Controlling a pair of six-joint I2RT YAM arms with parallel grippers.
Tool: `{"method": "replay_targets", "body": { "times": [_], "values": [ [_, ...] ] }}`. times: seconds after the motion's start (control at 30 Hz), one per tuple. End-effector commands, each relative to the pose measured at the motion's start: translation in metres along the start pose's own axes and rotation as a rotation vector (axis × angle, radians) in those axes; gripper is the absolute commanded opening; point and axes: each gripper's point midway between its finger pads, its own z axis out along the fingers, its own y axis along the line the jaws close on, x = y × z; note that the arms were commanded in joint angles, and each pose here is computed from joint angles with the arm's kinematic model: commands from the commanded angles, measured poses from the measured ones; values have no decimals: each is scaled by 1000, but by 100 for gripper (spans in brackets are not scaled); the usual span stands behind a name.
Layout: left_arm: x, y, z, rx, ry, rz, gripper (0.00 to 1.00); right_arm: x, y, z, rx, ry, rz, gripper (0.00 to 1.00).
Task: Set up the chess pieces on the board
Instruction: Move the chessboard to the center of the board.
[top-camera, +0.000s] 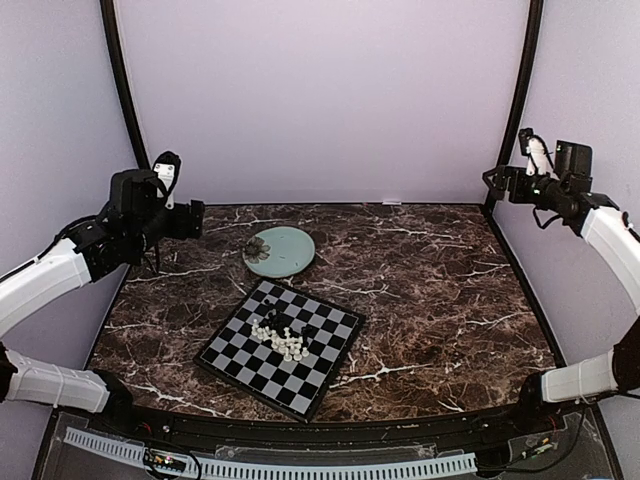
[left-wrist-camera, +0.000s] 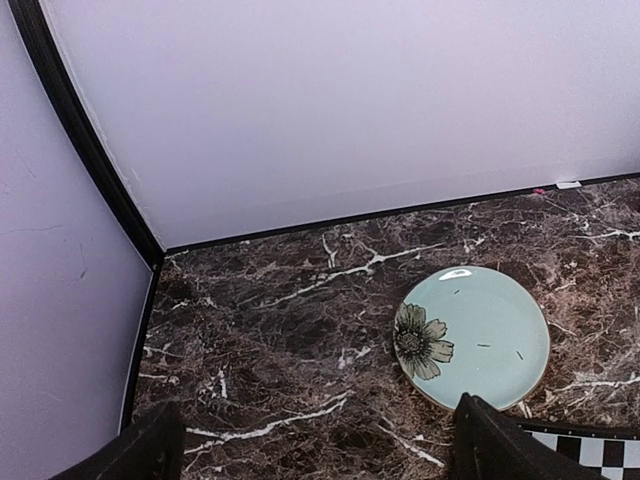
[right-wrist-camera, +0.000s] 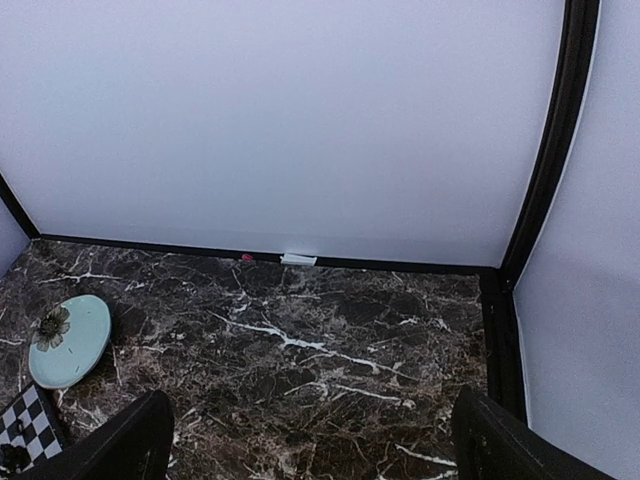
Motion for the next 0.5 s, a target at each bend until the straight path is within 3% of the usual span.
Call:
{"method": "replay_targets", "body": {
  "times": [0.0, 0.23, 0.47],
  "values": [
    [0, 7, 12, 37, -9, -52, 95, 22, -2, 7, -2, 14, -57, 99],
    [34, 13, 21, 136, 143, -142, 85, 94, 19, 9, -135, 195, -182, 98],
    [71, 19, 9, 178, 276, -247, 79, 129, 21, 10, -129, 251, -152, 98]
  ]
}}
